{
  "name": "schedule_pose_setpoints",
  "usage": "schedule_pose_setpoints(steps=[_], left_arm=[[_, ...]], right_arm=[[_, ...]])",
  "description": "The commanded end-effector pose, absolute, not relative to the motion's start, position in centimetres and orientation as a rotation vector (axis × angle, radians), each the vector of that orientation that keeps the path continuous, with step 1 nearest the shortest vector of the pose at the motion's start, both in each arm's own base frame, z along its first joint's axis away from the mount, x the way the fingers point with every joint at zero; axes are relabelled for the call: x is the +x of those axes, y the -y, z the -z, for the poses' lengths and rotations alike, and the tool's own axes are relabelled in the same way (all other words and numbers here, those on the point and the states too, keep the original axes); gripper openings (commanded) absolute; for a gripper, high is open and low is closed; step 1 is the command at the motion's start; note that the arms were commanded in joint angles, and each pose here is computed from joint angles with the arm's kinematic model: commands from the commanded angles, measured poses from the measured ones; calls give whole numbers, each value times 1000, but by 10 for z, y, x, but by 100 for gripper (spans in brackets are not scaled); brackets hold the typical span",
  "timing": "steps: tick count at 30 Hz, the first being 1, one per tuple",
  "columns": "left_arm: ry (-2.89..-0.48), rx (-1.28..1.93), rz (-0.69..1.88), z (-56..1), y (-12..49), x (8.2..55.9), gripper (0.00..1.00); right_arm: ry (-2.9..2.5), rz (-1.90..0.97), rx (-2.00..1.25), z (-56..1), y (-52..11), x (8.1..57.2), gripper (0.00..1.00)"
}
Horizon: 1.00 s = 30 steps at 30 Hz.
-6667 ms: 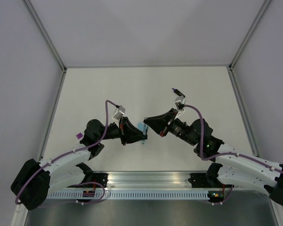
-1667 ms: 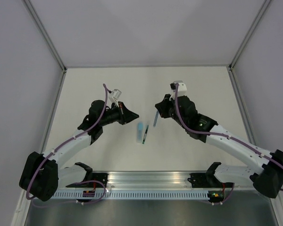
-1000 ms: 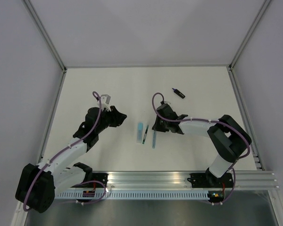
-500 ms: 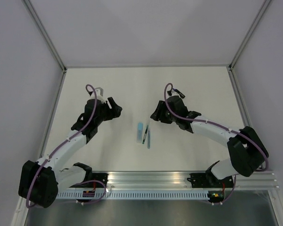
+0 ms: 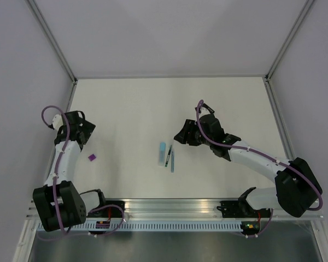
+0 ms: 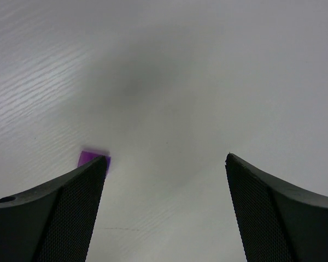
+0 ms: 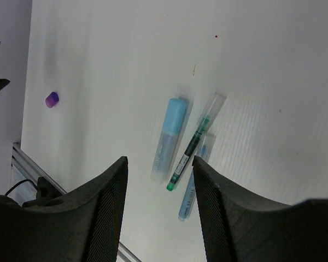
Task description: Insert the pens into the pen caps
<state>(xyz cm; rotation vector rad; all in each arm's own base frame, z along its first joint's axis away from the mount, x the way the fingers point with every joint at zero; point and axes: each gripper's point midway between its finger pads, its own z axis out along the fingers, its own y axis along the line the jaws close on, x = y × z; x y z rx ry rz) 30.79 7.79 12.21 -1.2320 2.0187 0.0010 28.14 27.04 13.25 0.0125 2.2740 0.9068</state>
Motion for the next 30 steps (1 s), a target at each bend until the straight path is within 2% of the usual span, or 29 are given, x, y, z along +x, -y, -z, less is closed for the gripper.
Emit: schedule_pose_setpoints(steps=[1, 3, 4, 7, 9, 11, 13, 17, 22, 30], left_arm=[[-2002, -1572, -11, -84, -79, 273, 93], [-2087, -1505, 42, -71, -69, 278, 90], [-2096, -1422, 147, -75, -62, 296, 88], [-2259, -1152, 206, -70, -52, 316, 90], [-2345, -1085, 116, -63, -60, 312, 91], [-2383, -1152, -111, -58, -86, 297, 92], [-2361, -1240, -218, -51, -97, 283, 93], [-2265, -1305, -151, -47, -95, 279, 90], [-2312, -1360, -145, -30, -88, 270, 85], [-2347, -1362, -154, -13, -86, 264, 72]], right_arm=[[-2210, -964, -29, -150, -276, 281, 57], [-2215, -962, -31, -149, -276, 281, 57], [-2221, -959, -32, -147, -276, 282, 57], [-2222, -958, -39, -146, -277, 281, 56], [-2219, -961, -45, -147, -277, 281, 56], [-2216, -970, -48, -149, -278, 280, 56], [-2211, -971, -50, -150, -277, 280, 56], [-2212, -969, -49, -149, -277, 280, 56], [-2209, -970, -51, -150, -277, 279, 56], [-2206, -966, -54, -151, -277, 279, 56]])
